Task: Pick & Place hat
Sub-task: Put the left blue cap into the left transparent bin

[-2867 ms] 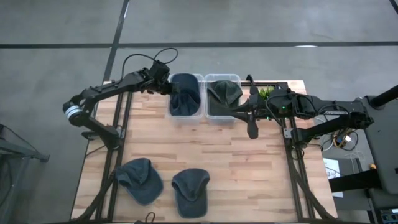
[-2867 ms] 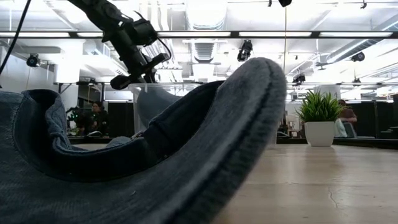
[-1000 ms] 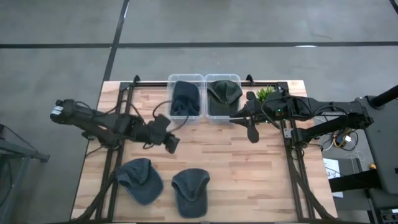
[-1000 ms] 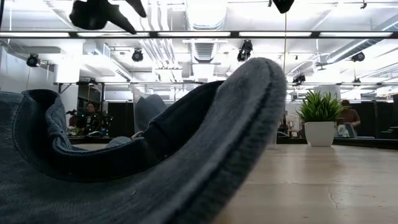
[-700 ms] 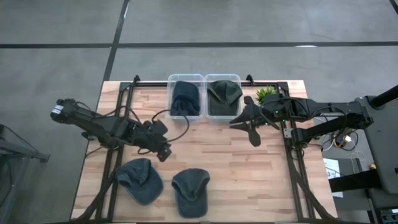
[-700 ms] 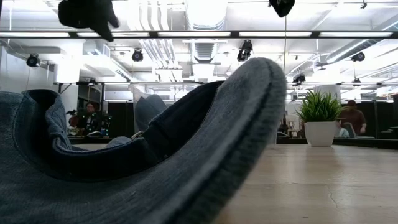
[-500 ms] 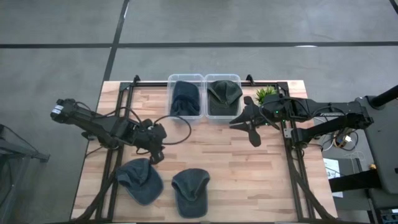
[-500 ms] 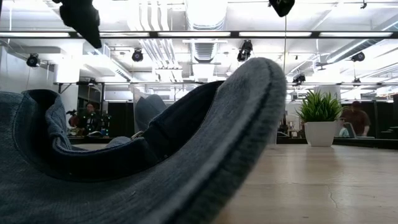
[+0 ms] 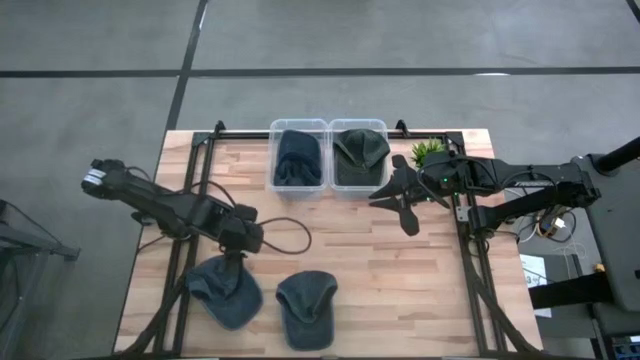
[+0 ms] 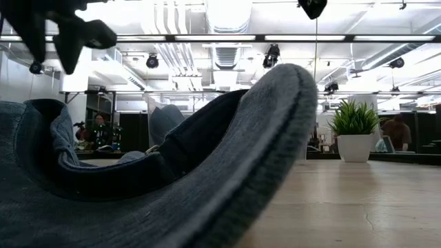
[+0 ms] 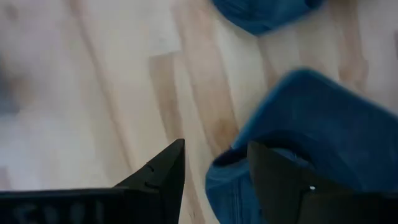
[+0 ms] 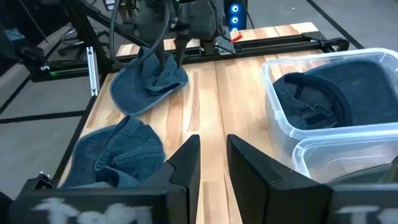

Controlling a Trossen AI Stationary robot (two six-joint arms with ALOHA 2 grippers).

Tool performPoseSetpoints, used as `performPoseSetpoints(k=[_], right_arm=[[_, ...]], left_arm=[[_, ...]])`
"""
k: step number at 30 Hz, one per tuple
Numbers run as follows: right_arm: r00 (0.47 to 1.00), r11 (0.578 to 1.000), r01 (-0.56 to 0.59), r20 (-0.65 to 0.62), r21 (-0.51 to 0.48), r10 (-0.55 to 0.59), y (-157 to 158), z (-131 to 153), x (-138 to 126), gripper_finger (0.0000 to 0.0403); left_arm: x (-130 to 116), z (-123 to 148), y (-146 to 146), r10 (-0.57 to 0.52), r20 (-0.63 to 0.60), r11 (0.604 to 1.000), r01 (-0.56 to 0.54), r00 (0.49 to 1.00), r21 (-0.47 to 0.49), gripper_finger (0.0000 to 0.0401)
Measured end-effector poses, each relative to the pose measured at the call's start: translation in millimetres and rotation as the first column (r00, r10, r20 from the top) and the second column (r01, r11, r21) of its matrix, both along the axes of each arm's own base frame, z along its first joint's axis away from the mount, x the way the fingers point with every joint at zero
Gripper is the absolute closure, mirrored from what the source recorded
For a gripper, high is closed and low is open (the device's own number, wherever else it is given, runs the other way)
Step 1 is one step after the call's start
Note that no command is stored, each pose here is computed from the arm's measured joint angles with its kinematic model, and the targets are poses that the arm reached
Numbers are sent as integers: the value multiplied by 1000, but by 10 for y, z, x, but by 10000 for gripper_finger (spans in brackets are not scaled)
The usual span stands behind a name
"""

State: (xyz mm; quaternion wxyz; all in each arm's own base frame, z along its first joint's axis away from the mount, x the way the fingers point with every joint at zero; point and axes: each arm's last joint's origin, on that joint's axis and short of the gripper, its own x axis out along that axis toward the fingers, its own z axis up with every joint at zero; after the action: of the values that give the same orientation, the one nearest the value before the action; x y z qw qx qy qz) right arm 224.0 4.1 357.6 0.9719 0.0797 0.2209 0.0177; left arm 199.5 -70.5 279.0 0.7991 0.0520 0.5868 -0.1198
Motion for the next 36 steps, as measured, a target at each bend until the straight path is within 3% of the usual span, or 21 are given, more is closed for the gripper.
performPoseSetpoints(k=[4, 12, 25, 36], right_arm=[[1000, 1000, 8, -2, 18, -8, 1, 0, 0, 330], [1000, 1000, 13, -2, 28, -13, 1, 1, -1, 330], [1000, 998, 29, -5, 56, -28, 0, 0, -1, 330], [1000, 998, 29, -5, 59, -29, 0, 0, -1, 330]], left_arm=[[-16, -156, -5, -95, -19, 995, 95, 995, -2, 236], [8, -437, -38, -147, 20, 986, 148, 989, -79, 236], [40, -694, -78, -155, 8, 972, 154, 988, -177, 236], [144, -948, -120, -190, -114, 970, 169, 975, -173, 236]])
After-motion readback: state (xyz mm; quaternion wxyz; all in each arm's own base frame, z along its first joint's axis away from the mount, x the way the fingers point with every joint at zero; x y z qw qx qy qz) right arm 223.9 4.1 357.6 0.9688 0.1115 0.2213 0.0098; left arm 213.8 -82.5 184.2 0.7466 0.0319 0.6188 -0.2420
